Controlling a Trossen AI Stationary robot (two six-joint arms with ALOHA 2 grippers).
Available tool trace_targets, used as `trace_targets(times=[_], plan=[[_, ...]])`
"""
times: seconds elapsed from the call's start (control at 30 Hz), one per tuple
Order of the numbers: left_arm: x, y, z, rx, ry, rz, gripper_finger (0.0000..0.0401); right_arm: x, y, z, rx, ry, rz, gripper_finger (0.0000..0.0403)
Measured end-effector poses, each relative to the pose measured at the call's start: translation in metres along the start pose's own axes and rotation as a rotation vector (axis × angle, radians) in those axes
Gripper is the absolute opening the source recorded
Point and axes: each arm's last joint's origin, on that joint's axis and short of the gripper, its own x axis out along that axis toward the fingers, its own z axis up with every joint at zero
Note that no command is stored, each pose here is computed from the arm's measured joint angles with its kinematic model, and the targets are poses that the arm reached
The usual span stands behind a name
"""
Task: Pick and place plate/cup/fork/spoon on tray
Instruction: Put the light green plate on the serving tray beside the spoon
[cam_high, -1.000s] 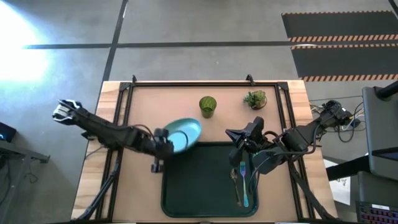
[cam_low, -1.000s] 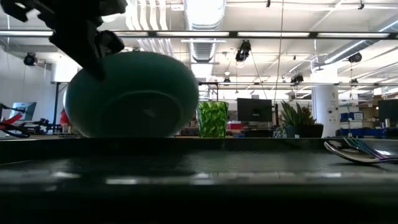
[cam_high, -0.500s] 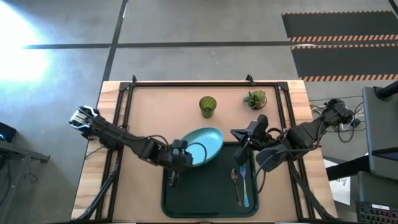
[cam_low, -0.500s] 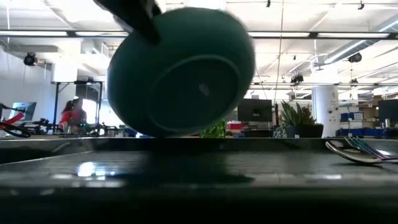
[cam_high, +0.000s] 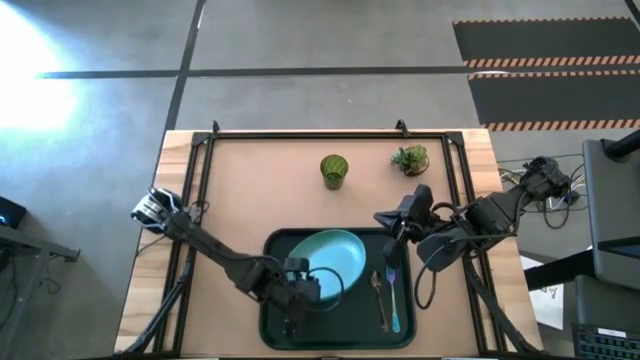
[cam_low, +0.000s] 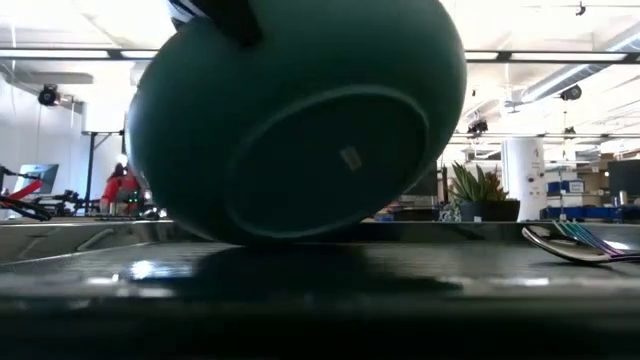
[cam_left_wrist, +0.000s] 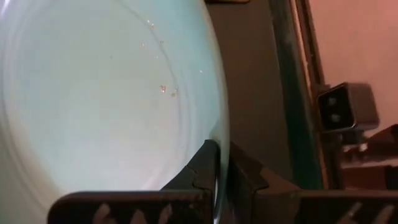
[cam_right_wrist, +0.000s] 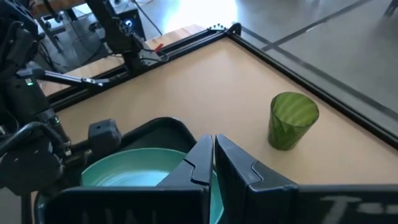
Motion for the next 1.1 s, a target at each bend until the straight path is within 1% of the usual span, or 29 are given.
trace_targets(times=[0.17,0.33,0.47,0.57,0.7,0.83,0.97,1.1], plan=[[0.002,-0.017,-0.002,-0.046,-0.055,-0.066,0.0,0.001,0.0,-0.001,-0.007,0.007,-0.007,0.0009],[-0.001,-0.031,-0.001,-0.048,-0.113,-0.152,0.0,0.001,-0.001,-0.002,-0.01,0.009,-0.009,0.0009],[0.001,-0.034,-0.006,-0.095,-0.085,-0.183,0.0001,0.001,-0.001,-0.002,-0.004,0.009,-0.009,0.0009],[0.009,-0.038,-0.013,-0.089,-0.051,-0.181,0.0001,0.001,-0.001,-0.002,0.007,0.009,-0.009,0.0009],[0.026,-0.041,-0.022,-0.076,0.012,-0.189,0.0002,0.001,0.0,-0.002,0.014,0.009,-0.01,0.0009],[0.041,-0.042,-0.027,-0.059,0.044,-0.178,0.0002,0.001,0.0,-0.002,0.015,0.01,-0.01,0.0009],[0.047,-0.036,-0.025,-0.041,0.05,-0.172,0.0002,0.001,0.0,-0.002,0.016,0.01,-0.009,0.0009],[0.052,-0.025,-0.024,-0.04,0.062,-0.139,0.0002,0.001,0.0,-0.002,0.015,0.01,-0.009,0.0009]])
